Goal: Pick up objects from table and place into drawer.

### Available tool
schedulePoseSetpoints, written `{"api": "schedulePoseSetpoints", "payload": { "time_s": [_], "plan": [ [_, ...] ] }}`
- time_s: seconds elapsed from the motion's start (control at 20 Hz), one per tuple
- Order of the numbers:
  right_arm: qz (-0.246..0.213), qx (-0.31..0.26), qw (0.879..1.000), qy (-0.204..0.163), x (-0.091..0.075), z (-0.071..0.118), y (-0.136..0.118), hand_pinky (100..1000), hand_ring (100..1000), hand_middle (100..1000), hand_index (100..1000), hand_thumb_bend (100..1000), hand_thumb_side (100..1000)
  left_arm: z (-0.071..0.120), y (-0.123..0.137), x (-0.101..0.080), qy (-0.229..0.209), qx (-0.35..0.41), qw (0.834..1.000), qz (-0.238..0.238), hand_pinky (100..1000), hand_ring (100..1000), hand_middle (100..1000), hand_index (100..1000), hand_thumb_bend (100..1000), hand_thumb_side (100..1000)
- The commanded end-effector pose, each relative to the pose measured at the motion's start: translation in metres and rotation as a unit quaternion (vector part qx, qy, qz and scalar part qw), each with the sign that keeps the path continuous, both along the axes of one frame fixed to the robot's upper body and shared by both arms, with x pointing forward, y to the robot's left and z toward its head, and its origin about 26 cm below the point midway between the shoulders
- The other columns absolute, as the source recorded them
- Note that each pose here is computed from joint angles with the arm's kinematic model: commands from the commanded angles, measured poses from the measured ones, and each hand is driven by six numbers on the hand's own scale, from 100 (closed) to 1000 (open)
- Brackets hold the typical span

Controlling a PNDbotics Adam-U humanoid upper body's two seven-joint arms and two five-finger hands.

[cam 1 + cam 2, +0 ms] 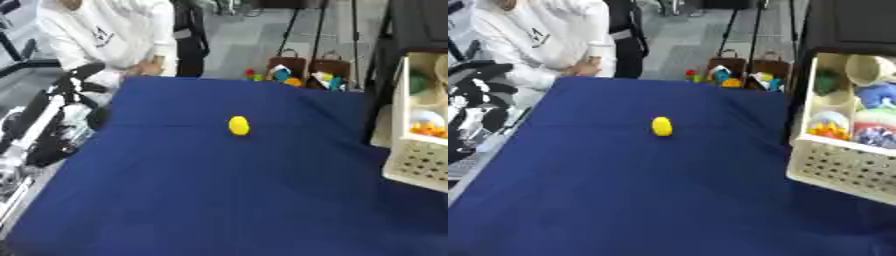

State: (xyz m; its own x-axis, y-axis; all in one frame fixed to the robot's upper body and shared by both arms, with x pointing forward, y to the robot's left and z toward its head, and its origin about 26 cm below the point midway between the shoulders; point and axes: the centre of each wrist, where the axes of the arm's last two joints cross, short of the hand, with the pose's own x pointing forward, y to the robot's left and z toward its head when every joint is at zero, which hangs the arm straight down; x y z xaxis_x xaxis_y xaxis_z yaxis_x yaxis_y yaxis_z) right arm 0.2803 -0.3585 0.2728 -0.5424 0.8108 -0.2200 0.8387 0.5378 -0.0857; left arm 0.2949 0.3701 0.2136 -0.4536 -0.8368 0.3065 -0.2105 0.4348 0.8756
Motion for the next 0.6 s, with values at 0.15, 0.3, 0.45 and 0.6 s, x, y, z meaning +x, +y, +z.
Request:
{"api": "schedulePoseSetpoints", "payload": {
  "time_s": [0.15,0.3,0.45,0.6],
  "plan": [
    [0.054,0.027,0.997,-0.045,-0.003,0.015,0.000,605,691,669,794,100,1000,0.035,-0.001,0.002,0.012,0.125,0.992,0.009,662,814,935,1000,540,936],
    [0.067,0.038,0.996,-0.048,-0.003,0.016,-0.001,601,683,665,792,100,1000,0.056,0.001,0.004,0.011,0.190,0.982,0.016,660,818,931,1000,527,912],
    [0.073,0.041,0.995,-0.050,-0.004,0.017,-0.001,599,677,661,790,100,1000,0.070,0.000,0.007,0.012,0.242,0.970,0.017,666,837,919,1000,540,898],
    [0.075,0.041,0.995,-0.050,-0.003,0.018,-0.001,598,672,658,788,100,1000,0.079,-0.003,0.011,0.016,0.278,0.960,0.018,673,847,911,999,543,892]
  ]
}}
